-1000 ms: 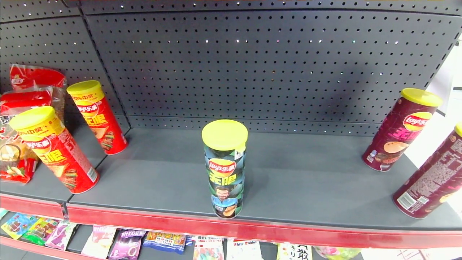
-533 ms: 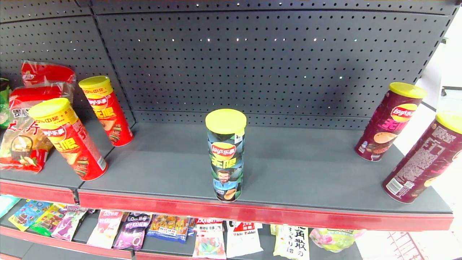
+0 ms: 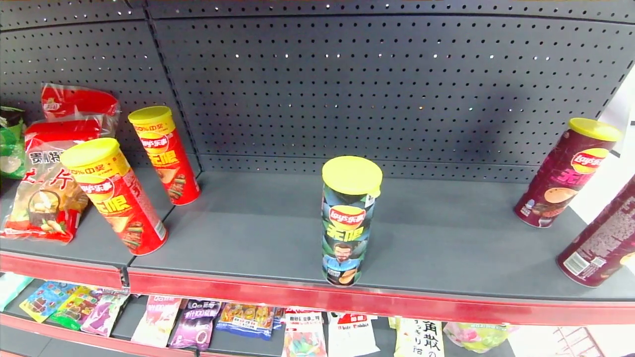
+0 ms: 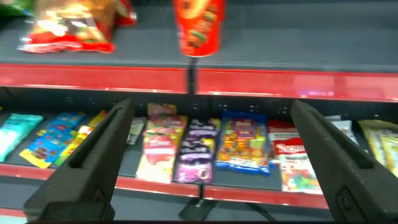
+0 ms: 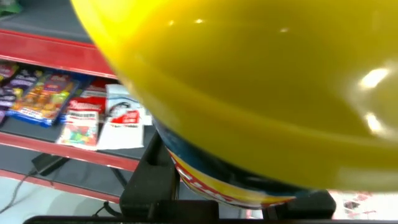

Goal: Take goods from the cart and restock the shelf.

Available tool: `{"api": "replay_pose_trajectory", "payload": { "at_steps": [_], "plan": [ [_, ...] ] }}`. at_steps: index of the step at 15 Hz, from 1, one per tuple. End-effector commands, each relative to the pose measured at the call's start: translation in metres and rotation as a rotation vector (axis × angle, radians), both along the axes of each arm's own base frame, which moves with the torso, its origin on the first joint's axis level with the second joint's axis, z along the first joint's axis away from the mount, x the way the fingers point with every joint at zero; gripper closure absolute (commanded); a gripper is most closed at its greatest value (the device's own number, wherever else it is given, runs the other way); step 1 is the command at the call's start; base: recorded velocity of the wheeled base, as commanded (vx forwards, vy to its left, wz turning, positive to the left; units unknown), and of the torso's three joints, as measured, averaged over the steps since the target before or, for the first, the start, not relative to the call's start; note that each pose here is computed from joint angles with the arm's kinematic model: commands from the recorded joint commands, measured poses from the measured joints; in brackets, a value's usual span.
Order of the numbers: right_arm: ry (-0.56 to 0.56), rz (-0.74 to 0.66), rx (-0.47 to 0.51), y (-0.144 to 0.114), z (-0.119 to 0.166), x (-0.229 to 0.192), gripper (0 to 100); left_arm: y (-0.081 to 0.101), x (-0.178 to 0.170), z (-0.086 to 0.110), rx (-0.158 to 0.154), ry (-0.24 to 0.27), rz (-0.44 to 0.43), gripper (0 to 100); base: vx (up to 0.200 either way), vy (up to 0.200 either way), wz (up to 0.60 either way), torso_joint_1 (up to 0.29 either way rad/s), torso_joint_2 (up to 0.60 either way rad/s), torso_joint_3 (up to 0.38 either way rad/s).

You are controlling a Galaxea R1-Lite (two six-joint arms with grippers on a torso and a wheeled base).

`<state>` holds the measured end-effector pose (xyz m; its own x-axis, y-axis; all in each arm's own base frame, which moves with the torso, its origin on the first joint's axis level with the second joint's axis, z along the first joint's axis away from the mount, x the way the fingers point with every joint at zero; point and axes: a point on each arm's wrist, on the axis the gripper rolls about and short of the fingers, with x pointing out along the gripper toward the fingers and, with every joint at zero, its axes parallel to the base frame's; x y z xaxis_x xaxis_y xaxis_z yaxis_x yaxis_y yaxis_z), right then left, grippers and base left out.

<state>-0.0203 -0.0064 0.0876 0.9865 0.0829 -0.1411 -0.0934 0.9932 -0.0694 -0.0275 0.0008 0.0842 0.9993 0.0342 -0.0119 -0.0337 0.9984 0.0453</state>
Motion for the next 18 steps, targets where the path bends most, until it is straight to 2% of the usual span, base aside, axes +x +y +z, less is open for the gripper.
{"api": "replay_pose_trajectory", "payload": {
  "at_steps": [1, 7, 11, 18],
  "plan": [
    [0.000, 0.000, -0.001, 0.0000, -0.0001, 0.0000, 100, 0.0000, 0.0002, -0.0003, 0.000, 0.003, -0.001, 0, 0.000, 0.000, 0.00, 0.000, 0.00, 0.000],
    [0.000, 0.000, -0.001, 0.0000, -0.0001, 0.0000, 100, -0.0001, 0.0002, -0.0003, -0.002, 0.003, -0.002, 0, 0.000, 0.000, 0.00, 0.000, 0.00, 0.000],
    [0.000, -0.002, 0.001, -0.0001, -0.0001, 0.0000, 100, -0.0004, 0.0002, -0.0003, -0.002, 0.003, -0.016, 0, 0.000, 0.000, -0.60, -0.001, 0.00, 0.000],
    [0.003, -0.001, 0.015, 0.0000, -0.0002, 0.0000, 100, -0.0005, 0.0002, -0.0003, -0.016, 0.003, -0.022, 0, 0.000, 0.000, 0.00, 0.000, 0.00, 0.000]
  ]
}}
